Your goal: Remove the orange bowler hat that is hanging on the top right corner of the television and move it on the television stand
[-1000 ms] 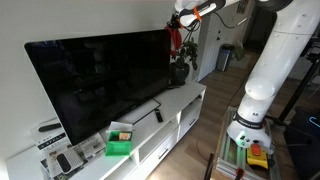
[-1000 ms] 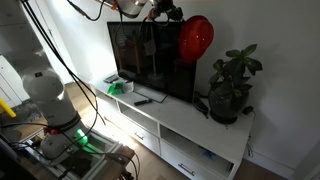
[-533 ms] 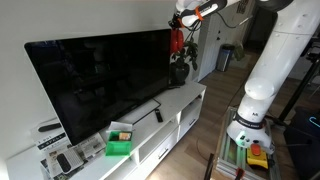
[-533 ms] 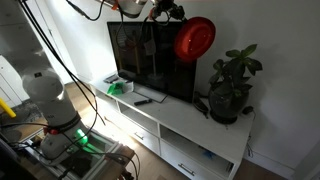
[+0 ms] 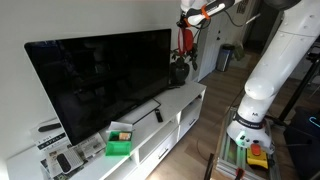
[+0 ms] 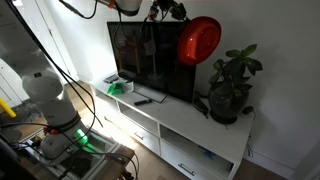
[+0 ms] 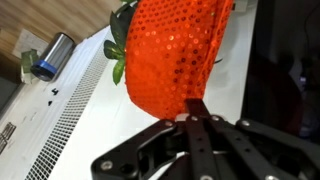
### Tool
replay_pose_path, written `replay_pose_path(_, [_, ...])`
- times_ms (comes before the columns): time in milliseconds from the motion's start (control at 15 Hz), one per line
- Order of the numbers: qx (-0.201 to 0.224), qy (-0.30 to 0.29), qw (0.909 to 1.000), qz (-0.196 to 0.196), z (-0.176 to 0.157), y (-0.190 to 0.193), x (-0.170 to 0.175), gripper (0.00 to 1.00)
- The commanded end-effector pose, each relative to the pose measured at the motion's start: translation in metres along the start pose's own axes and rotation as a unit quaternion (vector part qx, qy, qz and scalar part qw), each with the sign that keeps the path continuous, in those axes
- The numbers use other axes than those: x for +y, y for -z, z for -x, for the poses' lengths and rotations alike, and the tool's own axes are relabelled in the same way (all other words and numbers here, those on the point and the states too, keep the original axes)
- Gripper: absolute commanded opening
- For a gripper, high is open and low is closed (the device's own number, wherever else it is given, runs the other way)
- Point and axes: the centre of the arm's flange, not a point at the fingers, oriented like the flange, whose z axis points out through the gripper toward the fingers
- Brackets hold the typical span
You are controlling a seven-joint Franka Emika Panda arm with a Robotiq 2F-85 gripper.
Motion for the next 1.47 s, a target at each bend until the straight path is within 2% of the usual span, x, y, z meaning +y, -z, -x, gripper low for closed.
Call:
replay_pose_path(0, [-0.061,0.031,0.9973,0.027,0.041,0.01,0.009,0.0])
replay_pose_path(333, [-0.166,0.077,0.9822,0.043,0.098,-0.019,-0.001,0.0])
replay_pose_path(533, [-0.233,0.09,0.9679,0.027,0.13,-0.045,-0.017,0.0])
replay_pose_path(667, [-0.266,0.091,0.9591,0.03,0.149,-0.061,-0.025,0.0])
replay_pose_path(1067, [-0.291,0.118,0.9495,0.0,0.184,-0.111,-0.049,0.0])
replay_pose_path(1133, [-0.286,0.11,0.9517,0.018,0.18,-0.098,-0.046,0.01])
replay_pose_path(1400, [-0.29,0.118,0.9498,0.014,0.189,-0.111,-0.052,0.01])
